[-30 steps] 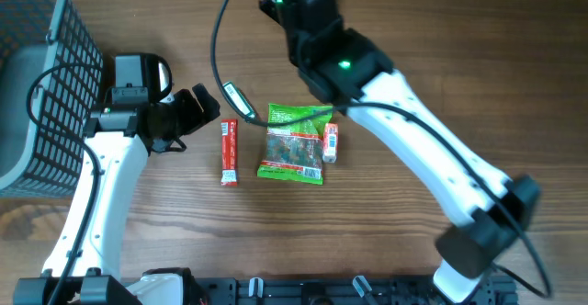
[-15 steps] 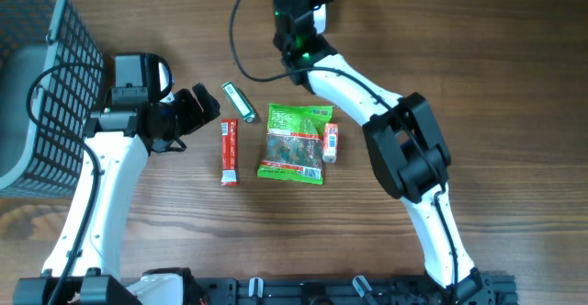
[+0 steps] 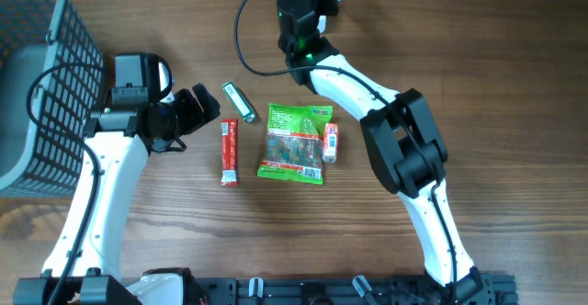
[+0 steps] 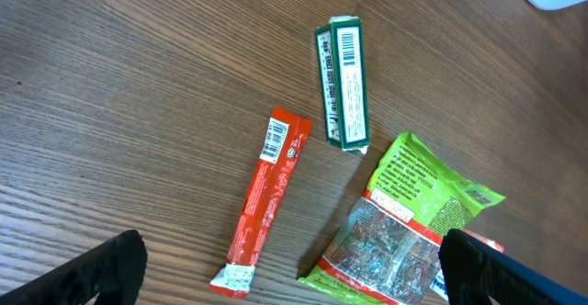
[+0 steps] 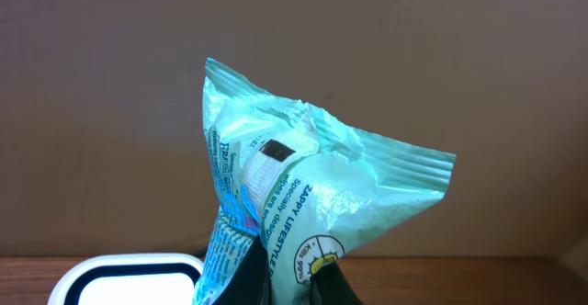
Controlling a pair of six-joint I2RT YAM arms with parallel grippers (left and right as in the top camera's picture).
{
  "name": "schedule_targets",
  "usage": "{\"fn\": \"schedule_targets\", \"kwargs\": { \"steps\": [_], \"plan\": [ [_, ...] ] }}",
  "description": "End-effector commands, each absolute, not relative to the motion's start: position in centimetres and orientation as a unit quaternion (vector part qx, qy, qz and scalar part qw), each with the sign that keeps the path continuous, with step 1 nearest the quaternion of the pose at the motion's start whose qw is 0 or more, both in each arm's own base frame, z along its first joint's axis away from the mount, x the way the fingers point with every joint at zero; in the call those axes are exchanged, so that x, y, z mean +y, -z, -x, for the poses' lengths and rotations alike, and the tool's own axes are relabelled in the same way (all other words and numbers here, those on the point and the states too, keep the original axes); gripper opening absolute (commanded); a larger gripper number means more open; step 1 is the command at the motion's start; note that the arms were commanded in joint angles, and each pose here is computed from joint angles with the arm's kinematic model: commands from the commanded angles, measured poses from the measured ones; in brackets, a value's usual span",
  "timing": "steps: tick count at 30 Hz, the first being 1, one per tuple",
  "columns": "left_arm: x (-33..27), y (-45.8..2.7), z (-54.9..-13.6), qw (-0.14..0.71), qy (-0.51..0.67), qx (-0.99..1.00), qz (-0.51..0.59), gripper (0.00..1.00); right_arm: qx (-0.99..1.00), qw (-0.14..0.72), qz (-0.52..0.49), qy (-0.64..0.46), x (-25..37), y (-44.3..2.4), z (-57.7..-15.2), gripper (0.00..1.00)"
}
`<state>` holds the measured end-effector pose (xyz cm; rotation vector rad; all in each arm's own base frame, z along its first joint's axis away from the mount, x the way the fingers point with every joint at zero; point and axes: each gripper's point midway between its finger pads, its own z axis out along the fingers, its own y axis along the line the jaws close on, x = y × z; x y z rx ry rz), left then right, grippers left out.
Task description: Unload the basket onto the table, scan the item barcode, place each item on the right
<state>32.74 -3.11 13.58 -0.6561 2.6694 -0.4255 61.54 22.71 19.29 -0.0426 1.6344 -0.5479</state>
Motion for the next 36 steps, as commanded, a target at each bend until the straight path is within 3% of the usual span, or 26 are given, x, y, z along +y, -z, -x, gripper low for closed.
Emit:
{"fn": "schedule_targets", "kwargs": {
  "steps": [1,4,9,15,17,20,25,28,31,34,36],
  "plan": [
    [-3.2,-14.0,-32.9,0.185,0.155,0.945,0.22,1.0,0.718,0.645,0.02,0.259,23.1,-18.8,-61.3,0.05],
    [-3.2,-14.0,-32.9,0.185,0.155,0.945,0.22,1.0,0.718,0.629,0.051,0.293,23.3,-17.4,-61.3,0.05],
    [-3.2,-14.0,-32.9,0.185,0.155,0.945,0.22,1.0,0.624,0.611,0.266,0.408,27.9,-15.6,-61.5,0.05],
    [-3.2,-14.0,-32.9,0.185,0.155,0.945,0.22,1.0,0.623,0.629,0.244,0.396,28.0,-15.9,-61.4,0.04],
    [-3.2,-14.0,-32.9,0.185,0.155,0.945,0.22,1.0,0.632,0.634,0.209,0.393,26.9,-17.7,-61.3,0.04],
    [-3.2,-14.0,-32.9,0.185,0.154,0.945,0.22,1.0,0.647,0.621,0.245,0.368,27.4,-22.6,-60.8,0.04],
    [-3.2,-14.0,-32.9,0.185,0.155,0.945,0.22,1.0,0.75,0.569,0.197,0.275,22.5,-29.6,-56.4,0.04],
    [-3.2,-14.0,-32.9,0.185,0.155,0.945,0.22,1.0,0.829,0.477,0.223,0.187,18.8,-28.6,-52.1,0.04],
    [-3.2,-14.0,-32.9,0.185,0.155,0.945,0.22,1.0,0.925,0.295,0.232,0.06,13.3,-22.7,-46.0,0.04],
    [-3.2,-14.0,-32.9,0.185,0.155,0.945,0.22,1.0,0.98,0.139,0.139,0.022,5.9,-16.4,-41.4,0.06],
    [-3.2,-14.0,-32.9,0.185,0.155,0.945,0.22,1.0,0.992,0.087,0.091,0.028,1.6,-12.3,-39.6,0.06]
  ]
}}
